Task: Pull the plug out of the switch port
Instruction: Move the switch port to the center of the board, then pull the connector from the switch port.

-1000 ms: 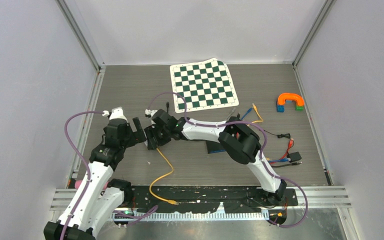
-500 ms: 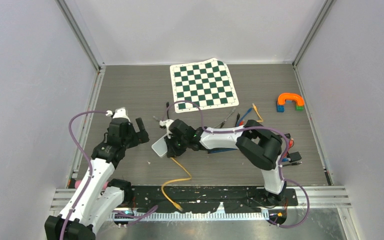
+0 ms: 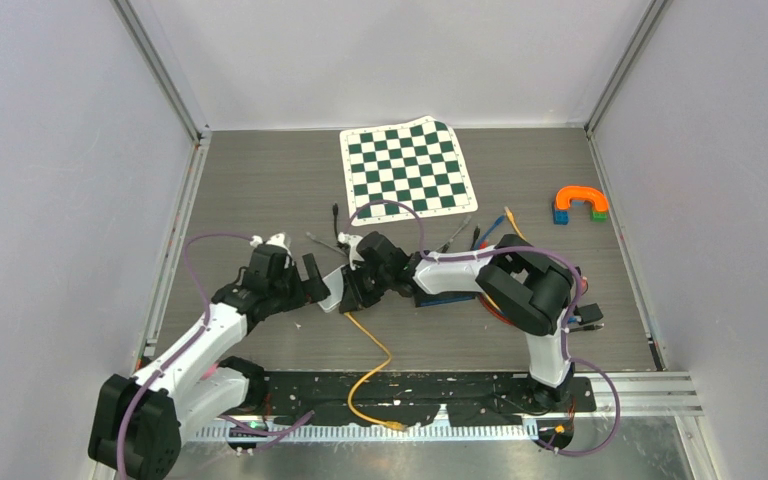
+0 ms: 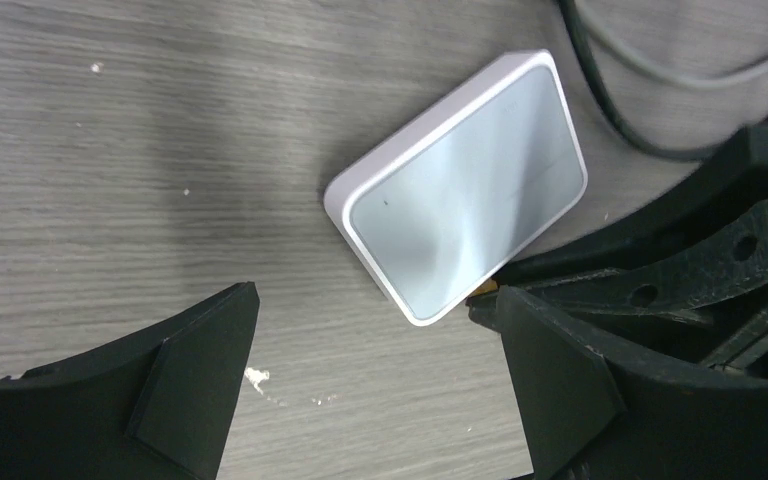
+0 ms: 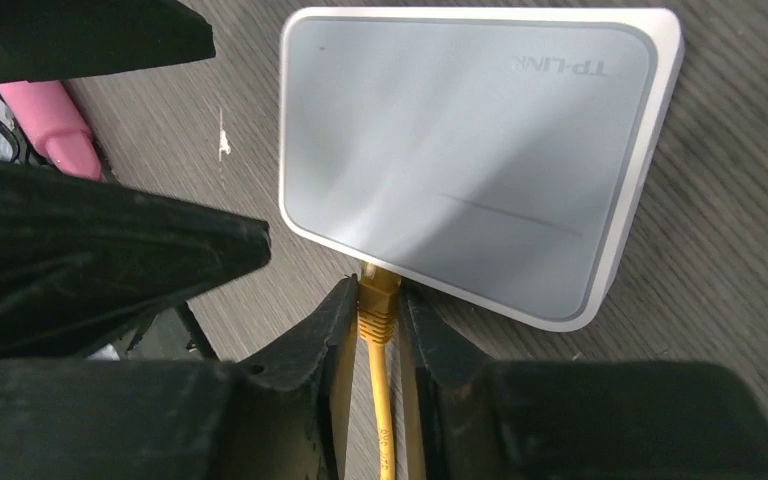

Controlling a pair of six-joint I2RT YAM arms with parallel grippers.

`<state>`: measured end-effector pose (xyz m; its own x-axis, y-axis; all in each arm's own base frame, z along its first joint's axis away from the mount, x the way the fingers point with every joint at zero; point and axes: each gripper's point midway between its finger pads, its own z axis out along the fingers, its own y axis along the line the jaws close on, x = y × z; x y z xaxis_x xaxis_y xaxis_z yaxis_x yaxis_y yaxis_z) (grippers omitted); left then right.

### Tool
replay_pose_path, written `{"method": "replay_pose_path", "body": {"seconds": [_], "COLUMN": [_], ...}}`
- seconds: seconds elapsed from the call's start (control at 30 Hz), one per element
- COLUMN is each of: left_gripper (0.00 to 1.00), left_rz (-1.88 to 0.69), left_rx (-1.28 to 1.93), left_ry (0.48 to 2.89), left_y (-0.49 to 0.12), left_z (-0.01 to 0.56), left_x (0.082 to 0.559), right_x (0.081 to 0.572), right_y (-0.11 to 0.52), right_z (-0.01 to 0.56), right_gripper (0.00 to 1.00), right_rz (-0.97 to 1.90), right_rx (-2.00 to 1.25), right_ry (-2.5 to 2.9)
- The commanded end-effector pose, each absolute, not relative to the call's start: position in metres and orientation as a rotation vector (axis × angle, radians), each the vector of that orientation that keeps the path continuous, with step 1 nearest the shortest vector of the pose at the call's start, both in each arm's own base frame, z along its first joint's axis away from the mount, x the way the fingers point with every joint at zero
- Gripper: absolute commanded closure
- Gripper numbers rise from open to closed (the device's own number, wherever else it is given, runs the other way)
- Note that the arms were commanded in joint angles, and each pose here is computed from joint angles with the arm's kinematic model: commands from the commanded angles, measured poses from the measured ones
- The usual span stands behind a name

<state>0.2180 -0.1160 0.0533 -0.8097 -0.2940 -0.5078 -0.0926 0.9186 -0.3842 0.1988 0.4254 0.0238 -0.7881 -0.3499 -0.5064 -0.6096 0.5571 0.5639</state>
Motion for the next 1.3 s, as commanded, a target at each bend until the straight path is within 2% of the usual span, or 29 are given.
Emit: {"method": "replay_pose_path", "body": {"seconds": [0.0,0.1,0.17,0.37,0.47,0.63,0.77,0.93,1.27], "left_gripper": [0.06,0.05,0.05,0.03,0.0,0.0,0.0,0.01,0.05], "left_rz": [-0.319,-0.217,-0.174,-0.121,-0.128,-0.177,-0.285,-0.355,-0.16], "left_rx": [-0.164,-0.142,-0.129,0.006,0.292,0.55,0.899,1.02,1.02], "left_ry": [2.445,2.45,2.432,2.377,2.379,2.328,2.365,2.428,2.494], "left_y": [-0.11,-0.097,-0.091,-0.086,-0.095,-0.115,-0.133,-0.144,-0.126], "left_z": [0.077,0.081,0.088,0.105,0.101,0.11,0.089,0.073,0.056], "left_x": [0.239,0.241,0.243,0.25,0.245,0.246,0.231,0.227,0.244], "right_x": [0.194,0.199,0.204,0.212,0.213,0.213,0.213,0.214,0.211], "right_y": [0.43,0.425,0.423,0.416,0.408,0.399,0.395,0.394,0.406], "right_z": [0.022,0.029,0.039,0.061,0.066,0.073,0.072,0.068,0.072], "right_gripper": [0.68,0.6,0.58,0.57,0.57,0.57,0.57,0.57,0.57], "right_rz": [1.118,1.14,1.198,1.363,1.358,1.343,1.347,1.355,1.502], "right_rx": [-0.742,-0.696,-0.649,-0.514,-0.483,-0.436,-0.405,-0.381,-0.341], "right_ry": [2.518,2.516,2.504,2.464,2.45,2.429,2.425,2.439,2.418]}}
